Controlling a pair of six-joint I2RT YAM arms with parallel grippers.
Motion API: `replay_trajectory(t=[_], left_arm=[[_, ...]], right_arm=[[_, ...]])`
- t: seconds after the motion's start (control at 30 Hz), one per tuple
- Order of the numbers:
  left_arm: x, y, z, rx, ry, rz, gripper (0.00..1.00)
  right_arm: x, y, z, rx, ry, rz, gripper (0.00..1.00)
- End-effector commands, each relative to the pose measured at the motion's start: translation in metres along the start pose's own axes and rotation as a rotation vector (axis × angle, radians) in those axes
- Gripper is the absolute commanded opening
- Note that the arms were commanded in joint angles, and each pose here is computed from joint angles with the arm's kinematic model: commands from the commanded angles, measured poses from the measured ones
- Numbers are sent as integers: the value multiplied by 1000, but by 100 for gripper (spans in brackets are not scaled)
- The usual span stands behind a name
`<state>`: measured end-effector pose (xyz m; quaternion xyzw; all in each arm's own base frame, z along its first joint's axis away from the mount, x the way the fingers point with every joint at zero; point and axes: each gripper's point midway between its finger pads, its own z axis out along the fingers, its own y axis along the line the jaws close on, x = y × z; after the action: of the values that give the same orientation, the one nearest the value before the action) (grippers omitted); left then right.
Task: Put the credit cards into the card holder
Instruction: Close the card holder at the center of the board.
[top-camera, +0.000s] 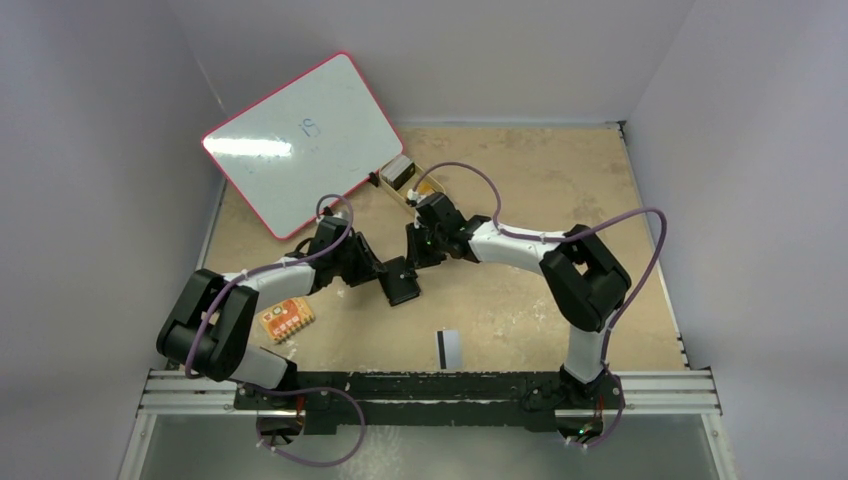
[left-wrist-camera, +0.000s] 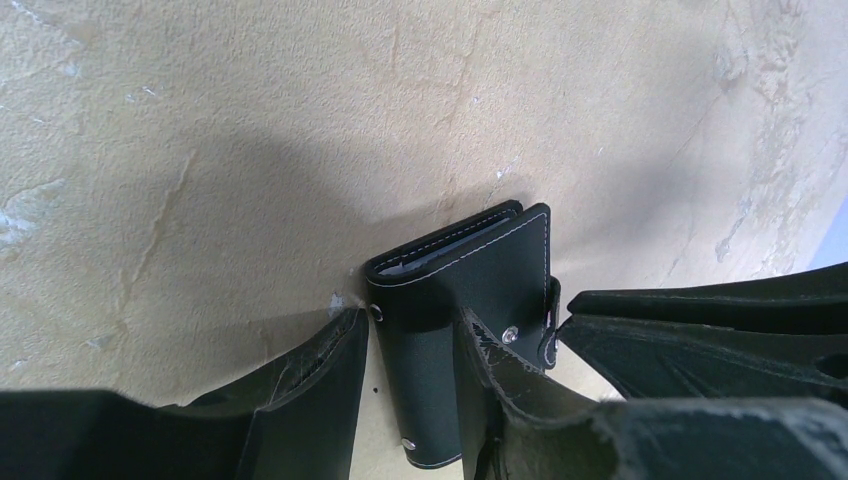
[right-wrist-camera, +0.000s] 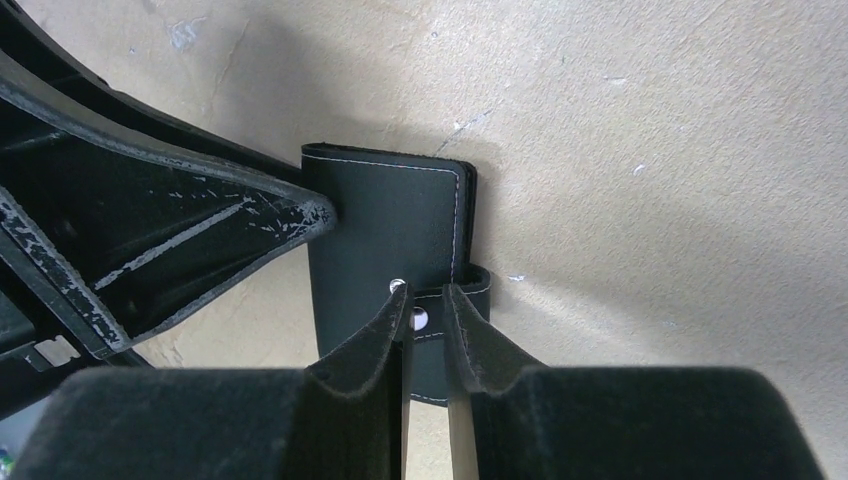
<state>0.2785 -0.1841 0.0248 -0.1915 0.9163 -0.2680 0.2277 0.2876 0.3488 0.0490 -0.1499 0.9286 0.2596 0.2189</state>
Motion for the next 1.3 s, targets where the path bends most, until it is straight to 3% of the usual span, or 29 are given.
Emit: replay_trajectory(t=[0.0,1.27], left_arm=[[-5,4,2,-25,-9,32,36],[-2,7,1,-37,4,31,36]], right_arm=[[-2,8,4,-40,-14,17,18],[4,10,-14,-40,-64,124,27]])
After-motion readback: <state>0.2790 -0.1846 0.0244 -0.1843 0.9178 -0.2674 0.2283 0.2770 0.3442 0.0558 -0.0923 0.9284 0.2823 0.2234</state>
